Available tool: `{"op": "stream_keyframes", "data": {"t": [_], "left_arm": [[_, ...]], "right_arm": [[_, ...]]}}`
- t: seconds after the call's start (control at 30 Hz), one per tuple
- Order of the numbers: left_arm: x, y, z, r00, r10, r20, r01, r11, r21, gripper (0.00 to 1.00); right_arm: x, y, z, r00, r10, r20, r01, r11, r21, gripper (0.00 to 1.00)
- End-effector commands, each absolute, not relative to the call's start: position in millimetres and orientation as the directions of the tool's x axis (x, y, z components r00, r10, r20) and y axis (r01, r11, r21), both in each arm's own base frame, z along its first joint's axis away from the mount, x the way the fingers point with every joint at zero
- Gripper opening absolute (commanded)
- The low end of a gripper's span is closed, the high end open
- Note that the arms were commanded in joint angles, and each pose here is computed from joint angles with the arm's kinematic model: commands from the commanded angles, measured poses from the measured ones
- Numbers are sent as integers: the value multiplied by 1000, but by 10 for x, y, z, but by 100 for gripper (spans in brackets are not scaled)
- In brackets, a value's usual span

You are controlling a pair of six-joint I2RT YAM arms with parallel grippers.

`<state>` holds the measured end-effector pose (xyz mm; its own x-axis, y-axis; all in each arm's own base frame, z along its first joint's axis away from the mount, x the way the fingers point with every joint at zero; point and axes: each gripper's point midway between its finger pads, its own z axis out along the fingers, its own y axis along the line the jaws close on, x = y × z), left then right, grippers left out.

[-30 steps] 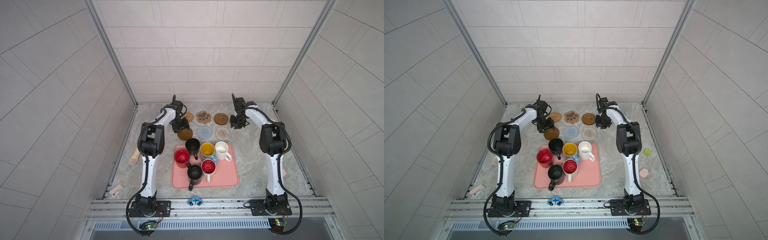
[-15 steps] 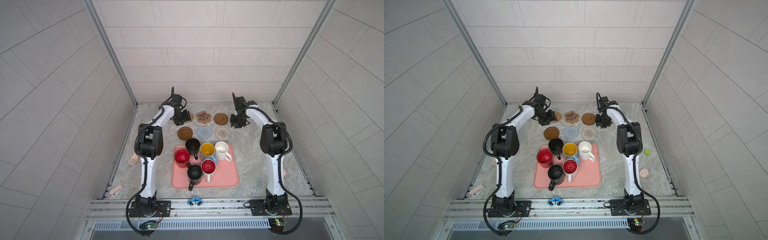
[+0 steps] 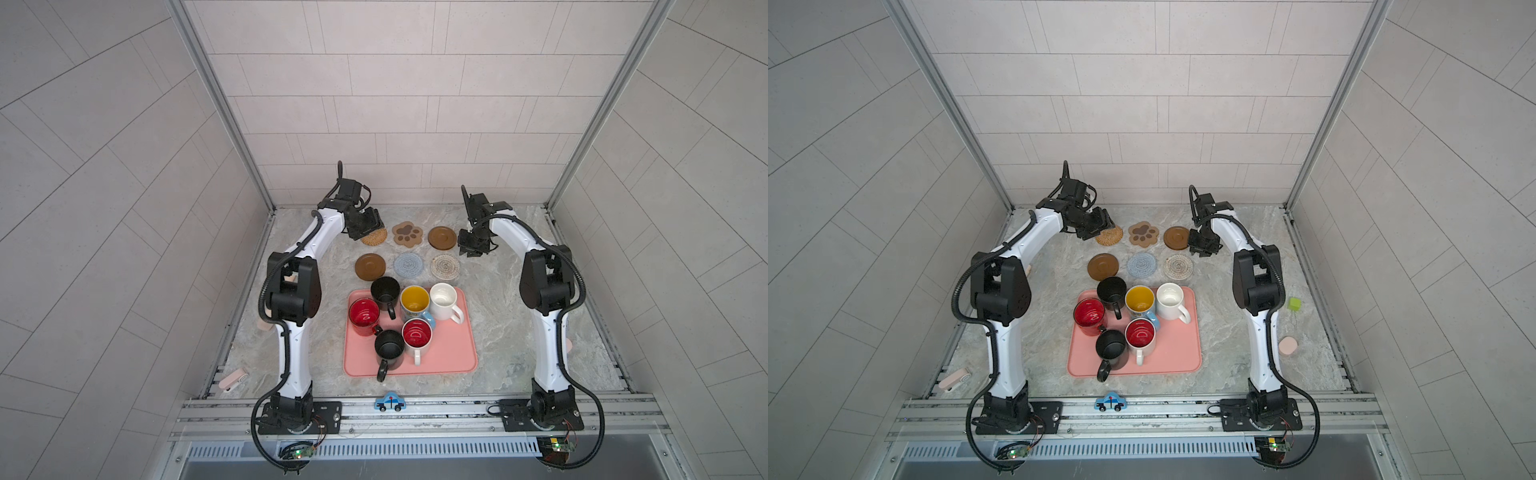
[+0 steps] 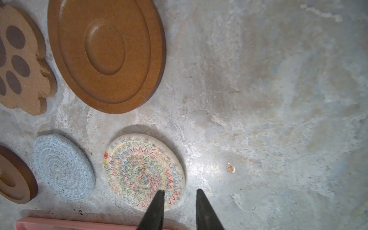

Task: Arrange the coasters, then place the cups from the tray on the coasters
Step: 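Raise both grippers up and back away from the coasters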

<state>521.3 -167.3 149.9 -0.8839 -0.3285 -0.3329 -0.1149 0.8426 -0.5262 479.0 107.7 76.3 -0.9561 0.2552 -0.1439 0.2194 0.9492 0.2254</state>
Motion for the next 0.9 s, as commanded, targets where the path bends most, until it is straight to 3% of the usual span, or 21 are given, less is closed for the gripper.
{"op": "stream_keyframes", "data": {"t": [0.0, 0.43, 0.6, 0.87], "left_arm": [[5178, -1613, 1627, -869, -348, -352, -127, 843, -522, 68], [5105, -1488, 1967, -826, -376, -419, -132, 854, -504, 68], [4947, -1375, 2246, -804, -388, -451, -147, 865, -480, 68], [4539, -1212, 2492, -757, -404, -514, -139, 868, -477, 68]], "right_arm": [[4796, 1099, 1041, -955, 220, -201, 175, 960, 218, 31], [4863, 1231, 1278, -940, 150, -305, 100, 980, 175, 31], [4852, 1234, 1606, -915, 168, -367, 101, 975, 197, 31], [4555, 1340, 2096, -875, -32, -484, -62, 997, 46, 32]]}}
